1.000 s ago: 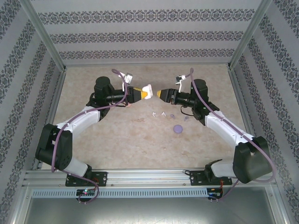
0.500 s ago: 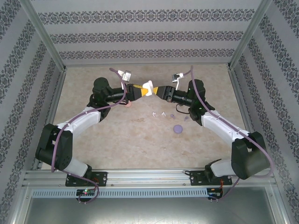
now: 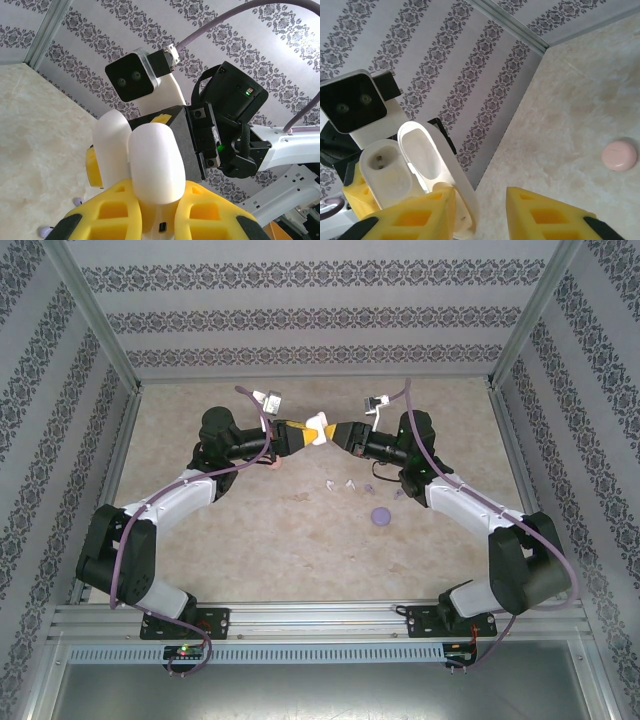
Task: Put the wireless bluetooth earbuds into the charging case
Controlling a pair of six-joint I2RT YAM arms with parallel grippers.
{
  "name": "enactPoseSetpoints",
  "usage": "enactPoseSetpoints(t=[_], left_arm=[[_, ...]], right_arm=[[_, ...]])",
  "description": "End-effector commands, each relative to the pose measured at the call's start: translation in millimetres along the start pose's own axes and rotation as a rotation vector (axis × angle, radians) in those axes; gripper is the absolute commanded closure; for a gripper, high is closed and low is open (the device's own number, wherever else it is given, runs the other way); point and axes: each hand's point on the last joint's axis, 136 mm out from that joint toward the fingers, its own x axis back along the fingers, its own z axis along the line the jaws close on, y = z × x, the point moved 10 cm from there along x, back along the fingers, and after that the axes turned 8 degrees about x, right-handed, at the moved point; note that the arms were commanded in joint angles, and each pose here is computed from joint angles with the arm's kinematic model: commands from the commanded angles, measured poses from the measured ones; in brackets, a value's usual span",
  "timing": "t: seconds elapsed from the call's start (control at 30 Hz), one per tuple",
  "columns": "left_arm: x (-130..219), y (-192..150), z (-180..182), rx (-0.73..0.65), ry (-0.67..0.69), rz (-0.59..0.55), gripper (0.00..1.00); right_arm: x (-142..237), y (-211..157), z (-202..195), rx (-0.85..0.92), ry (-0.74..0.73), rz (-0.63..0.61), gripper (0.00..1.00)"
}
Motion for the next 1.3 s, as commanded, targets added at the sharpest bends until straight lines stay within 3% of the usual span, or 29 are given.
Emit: enactPoseSetpoints(t=[0.0, 0.17, 0.4, 0.53, 0.7, 0.87, 1.13, 1.27], left_arm=[[-4, 1, -6, -0.049, -0.041, -0.012, 1.00], [-4, -1, -5, -0.047, -0.035, -0.017, 1.00], [-4, -1, -1, -0.037, -0.017, -0.026, 1.00], [-3, -2, 0, -0.033, 0.007, -0.042, 0.99], [-1, -3, 4, -0.028, 0.075, -0.068, 0.69], [5, -2, 2, -0.042, 0.147, -0.083, 0.46], [15, 0, -3, -0.071, 0.238, -0.054, 0.30], [14, 6, -6, -0.104, 0.290, 0.007, 0.28]], right_arm=[[-4, 6, 12, 0.036, 0.075, -0.009, 0.72], [-4, 7, 13, 0.032, 0.087, -0.014, 0.80], [-3, 9, 17, 0.032, 0.090, -0.020, 1.00], [-2, 9, 16, 0.029, 0.080, -0.021, 1.00], [0, 10, 10, 0.026, 0.036, -0.022, 1.00], [5, 12, -3, 0.022, -0.033, -0.020, 1.00], [14, 21, -17, 0.064, -0.135, 0.019, 1.00], [16, 27, -16, 0.139, -0.206, 0.064, 1.00]])
